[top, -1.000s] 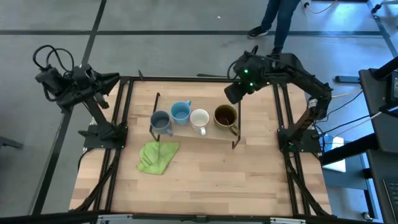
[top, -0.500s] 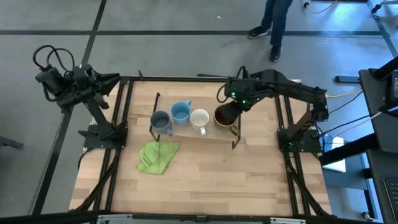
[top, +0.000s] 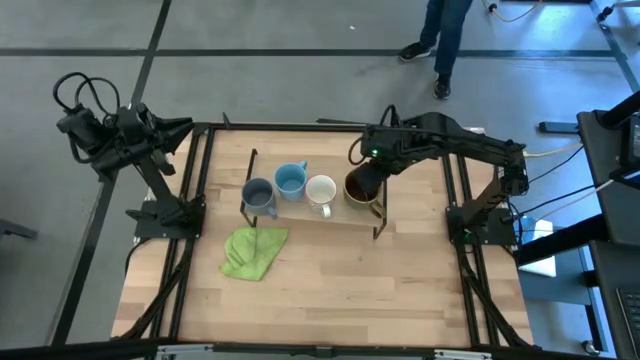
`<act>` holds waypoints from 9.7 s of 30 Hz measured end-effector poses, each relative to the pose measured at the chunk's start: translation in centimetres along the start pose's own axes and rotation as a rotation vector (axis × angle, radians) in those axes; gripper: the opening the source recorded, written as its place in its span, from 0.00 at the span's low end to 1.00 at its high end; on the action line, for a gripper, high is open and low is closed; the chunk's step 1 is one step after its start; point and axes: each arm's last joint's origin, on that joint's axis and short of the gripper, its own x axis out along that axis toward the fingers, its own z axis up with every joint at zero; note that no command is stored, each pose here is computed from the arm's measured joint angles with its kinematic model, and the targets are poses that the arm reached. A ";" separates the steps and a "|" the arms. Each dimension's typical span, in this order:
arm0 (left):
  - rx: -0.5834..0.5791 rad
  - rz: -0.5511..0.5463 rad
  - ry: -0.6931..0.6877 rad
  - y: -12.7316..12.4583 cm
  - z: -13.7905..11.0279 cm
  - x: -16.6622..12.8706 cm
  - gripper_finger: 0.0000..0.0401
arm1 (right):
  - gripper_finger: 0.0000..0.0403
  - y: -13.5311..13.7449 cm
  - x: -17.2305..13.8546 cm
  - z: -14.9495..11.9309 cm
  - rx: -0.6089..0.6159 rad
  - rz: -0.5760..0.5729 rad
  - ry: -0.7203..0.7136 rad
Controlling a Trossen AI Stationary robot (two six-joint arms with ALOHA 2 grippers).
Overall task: Stack small to large cups/mugs on shelf
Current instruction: Adjust the mugs on the shelf
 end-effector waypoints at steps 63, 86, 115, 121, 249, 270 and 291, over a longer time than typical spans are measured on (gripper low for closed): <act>-0.029 -0.002 -0.001 -0.1 -0.1 0.0 0.17 | 0.13 5.4 4.5 8.2 -0.506 0.398 -0.149; -0.010 -0.001 0.000 -0.2 -0.3 0.0 0.17 | 0.13 6.0 5.1 6.8 -0.586 0.317 -0.006; 0.001 0.000 0.000 -0.2 -0.4 0.0 0.17 | 0.13 6.5 5.0 6.1 -0.559 0.314 0.018; 0.006 0.000 0.000 -0.2 -0.4 0.0 0.17 | 0.13 6.6 5.2 6.1 -0.560 0.314 0.019; 0.017 0.000 0.000 -0.2 -0.4 0.0 0.17 | 0.36 6.3 6.2 6.1 -0.561 0.204 -0.001; 0.026 0.000 0.000 -0.2 -0.5 0.0 0.17 | 0.25 6.3 7.1 6.4 -0.561 0.183 0.015; 0.025 0.000 0.000 -0.2 -0.4 0.0 0.17 | 0.10 5.7 7.2 7.0 -0.562 0.176 0.007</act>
